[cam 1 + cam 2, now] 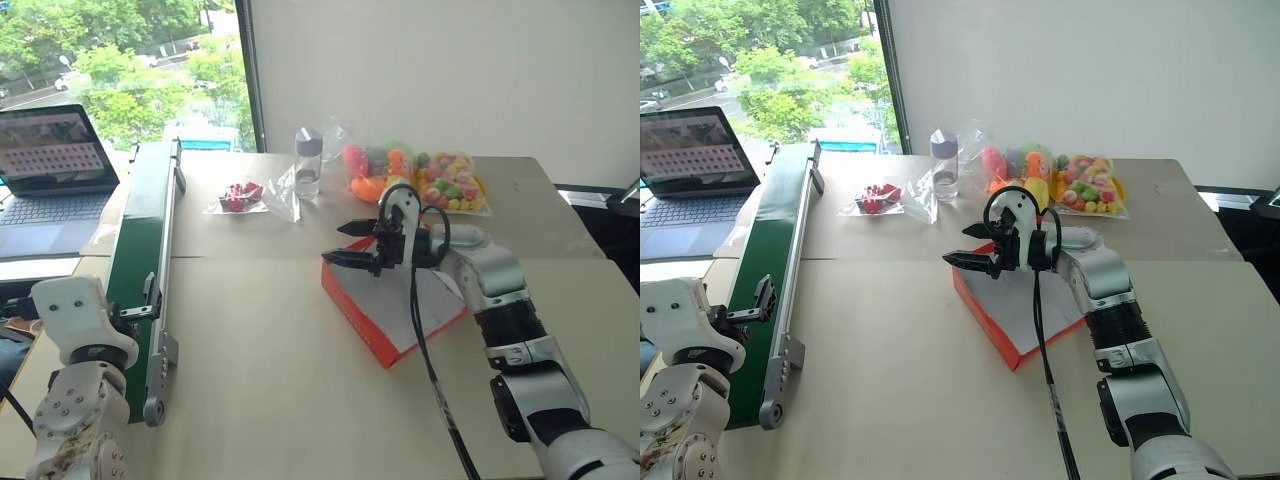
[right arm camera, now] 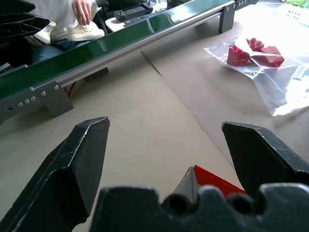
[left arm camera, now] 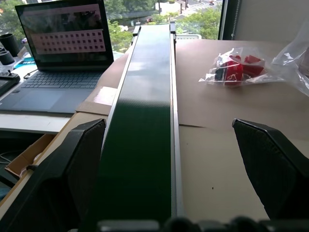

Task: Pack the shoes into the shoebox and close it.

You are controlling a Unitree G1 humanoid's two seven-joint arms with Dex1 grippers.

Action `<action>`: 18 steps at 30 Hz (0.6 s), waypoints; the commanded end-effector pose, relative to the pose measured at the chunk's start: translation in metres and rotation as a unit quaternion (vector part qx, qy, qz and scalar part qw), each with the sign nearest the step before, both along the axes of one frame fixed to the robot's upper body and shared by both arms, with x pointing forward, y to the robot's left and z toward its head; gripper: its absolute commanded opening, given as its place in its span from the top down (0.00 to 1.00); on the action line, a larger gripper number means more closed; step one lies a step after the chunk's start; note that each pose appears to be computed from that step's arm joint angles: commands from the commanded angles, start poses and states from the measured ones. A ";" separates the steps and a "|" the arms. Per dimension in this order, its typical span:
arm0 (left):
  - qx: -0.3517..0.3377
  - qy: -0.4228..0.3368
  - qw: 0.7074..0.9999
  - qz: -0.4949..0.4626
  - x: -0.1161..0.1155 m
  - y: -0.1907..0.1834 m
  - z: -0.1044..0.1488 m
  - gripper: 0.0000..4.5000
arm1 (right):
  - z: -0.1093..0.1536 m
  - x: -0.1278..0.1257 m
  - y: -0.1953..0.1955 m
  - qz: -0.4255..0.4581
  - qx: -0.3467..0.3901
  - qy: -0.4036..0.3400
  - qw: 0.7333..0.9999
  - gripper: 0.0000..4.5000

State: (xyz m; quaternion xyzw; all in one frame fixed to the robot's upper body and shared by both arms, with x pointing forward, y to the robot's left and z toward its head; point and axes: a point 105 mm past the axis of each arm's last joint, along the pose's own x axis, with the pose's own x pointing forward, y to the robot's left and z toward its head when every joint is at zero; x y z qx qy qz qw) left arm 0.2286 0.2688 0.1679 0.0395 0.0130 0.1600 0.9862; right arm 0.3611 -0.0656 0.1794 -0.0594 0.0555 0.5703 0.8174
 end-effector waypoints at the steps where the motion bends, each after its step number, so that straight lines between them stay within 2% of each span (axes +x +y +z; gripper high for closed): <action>1: 0.007 -0.020 1.000 0.002 -0.001 0.000 0.006 0.00 | 0.012 -0.002 0.001 0.002 0.004 -0.032 0.999 0.02; 8: -0.013 -0.012 0.998 0.052 -0.004 0.021 -0.012 0.00 | 0.007 0.004 0.015 0.000 0.008 -0.037 0.999 0.02; 18: 0.013 -0.022 0.998 0.064 0.010 0.025 -0.008 0.00 | 0.012 0.011 0.039 0.003 0.019 -0.056 0.998 0.02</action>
